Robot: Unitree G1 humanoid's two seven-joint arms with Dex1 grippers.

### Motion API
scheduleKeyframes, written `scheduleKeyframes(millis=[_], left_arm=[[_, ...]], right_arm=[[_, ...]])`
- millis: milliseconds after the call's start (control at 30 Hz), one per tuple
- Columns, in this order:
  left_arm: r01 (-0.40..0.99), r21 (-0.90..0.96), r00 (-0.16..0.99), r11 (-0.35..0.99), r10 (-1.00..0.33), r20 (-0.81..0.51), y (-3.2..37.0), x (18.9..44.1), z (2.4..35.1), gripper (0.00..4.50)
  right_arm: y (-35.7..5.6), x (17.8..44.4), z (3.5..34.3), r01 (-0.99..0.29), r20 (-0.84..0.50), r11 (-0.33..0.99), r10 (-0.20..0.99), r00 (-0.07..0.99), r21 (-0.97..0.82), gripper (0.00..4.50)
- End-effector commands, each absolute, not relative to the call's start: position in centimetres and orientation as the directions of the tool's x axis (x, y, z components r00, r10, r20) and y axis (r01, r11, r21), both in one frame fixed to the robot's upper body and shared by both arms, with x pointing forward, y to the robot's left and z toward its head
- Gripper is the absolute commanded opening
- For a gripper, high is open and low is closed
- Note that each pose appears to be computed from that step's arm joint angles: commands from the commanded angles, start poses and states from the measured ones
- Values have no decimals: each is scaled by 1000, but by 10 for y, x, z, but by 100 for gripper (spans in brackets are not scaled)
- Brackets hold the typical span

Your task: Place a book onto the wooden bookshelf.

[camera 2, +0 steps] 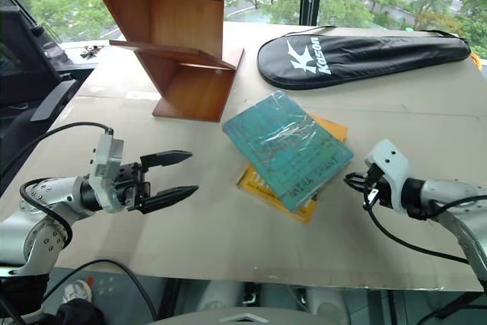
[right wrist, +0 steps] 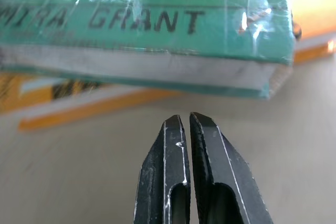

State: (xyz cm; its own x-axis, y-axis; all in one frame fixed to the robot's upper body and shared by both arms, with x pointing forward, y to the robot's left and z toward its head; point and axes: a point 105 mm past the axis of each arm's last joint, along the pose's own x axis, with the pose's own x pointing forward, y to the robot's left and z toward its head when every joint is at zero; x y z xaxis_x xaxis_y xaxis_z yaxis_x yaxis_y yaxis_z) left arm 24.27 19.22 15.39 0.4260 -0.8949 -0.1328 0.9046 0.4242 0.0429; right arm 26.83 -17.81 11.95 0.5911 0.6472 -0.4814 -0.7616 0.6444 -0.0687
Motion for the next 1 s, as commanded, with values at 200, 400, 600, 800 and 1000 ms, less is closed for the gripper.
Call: scheduleKeyframes(millis=[200,400,600,800,1000], left_arm=[[846,34,533,533,-840,-104,187,252,159,450],[710,-440,563,550,-818,-113,165,255,142,450],[438,-770,587,463,-796,-145,145,269,123,450],[171,-924,681,341,-719,-140,131,293,116,450],[28,-978,717,206,-686,-124,103,313,112,450]], right_arm=[[-178,284,144,-723,-318,681,664,677,-119,4],[-204,232,166,-781,-204,577,756,622,-240,139],[-189,215,185,-812,-114,501,826,552,-298,376],[-193,218,196,-812,-89,473,844,529,-343,446],[-197,216,200,-805,-70,486,841,537,-341,446]])
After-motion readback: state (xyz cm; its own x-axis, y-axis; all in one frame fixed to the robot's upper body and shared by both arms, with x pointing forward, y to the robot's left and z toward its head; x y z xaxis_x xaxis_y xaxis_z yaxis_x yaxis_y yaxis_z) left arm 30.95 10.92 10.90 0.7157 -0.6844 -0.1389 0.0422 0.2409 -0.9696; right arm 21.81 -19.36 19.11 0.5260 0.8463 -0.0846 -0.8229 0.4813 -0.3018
